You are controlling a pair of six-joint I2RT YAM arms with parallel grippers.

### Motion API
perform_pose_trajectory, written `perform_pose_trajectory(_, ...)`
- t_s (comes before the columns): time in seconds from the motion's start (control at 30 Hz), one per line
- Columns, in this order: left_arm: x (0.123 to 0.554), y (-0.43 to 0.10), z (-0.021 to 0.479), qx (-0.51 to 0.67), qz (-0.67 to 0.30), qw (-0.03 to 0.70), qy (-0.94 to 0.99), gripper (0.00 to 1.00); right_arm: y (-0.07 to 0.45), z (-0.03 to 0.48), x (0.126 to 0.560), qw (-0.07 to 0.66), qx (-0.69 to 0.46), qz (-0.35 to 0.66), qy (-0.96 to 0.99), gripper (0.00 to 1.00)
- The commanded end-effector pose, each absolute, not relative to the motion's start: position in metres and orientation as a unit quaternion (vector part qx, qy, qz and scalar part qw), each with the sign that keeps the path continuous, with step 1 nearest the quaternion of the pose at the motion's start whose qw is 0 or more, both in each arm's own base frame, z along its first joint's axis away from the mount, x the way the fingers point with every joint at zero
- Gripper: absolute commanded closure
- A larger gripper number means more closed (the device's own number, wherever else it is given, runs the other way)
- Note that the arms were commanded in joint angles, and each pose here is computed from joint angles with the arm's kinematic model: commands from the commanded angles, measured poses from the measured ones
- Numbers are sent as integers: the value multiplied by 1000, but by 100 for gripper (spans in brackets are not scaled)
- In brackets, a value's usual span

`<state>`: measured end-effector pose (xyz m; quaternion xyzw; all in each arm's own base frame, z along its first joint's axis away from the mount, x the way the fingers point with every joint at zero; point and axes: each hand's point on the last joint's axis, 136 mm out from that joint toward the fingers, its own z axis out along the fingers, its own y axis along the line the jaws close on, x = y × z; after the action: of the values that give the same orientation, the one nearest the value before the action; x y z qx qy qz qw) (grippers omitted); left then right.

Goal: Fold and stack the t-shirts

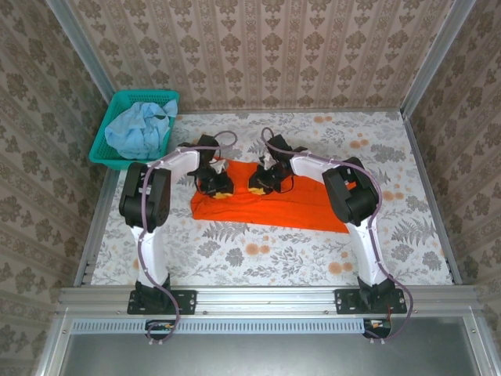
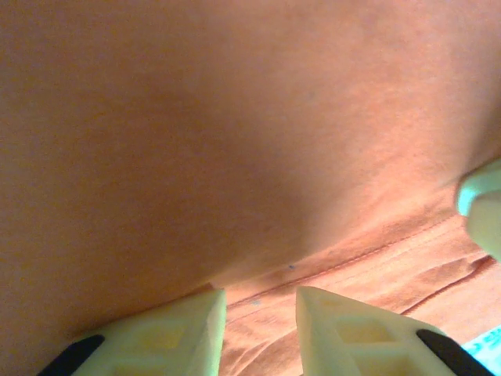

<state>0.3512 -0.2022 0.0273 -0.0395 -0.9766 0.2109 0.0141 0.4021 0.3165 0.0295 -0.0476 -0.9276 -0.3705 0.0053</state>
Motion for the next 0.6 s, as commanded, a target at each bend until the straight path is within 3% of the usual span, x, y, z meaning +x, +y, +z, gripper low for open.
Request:
perform_pose_trajectory(0.0,369,-174,47,-31,157,-19,-987,62,303,49,399,-9,-55,-375,-925,65)
perform_pose_trajectory(0.1,387,-184,77,-23,179,-53,-982,54,297,83,409,-52,-60,-403,-912,59)
perform_pose_trajectory(0.23,416,-195,103,0,194,-96,-976,51,235,96,426,-107,-141,-386,-905,58)
perform_pose_trajectory(0.43,445,-210,88,35,181,-87,-979,61,88,70,410,-146,-313,-257,-903,60)
perform_pose_trajectory(0.57,454,-214,60,52,161,-71,-983,61,20,57,385,-161,-372,-180,-896,60)
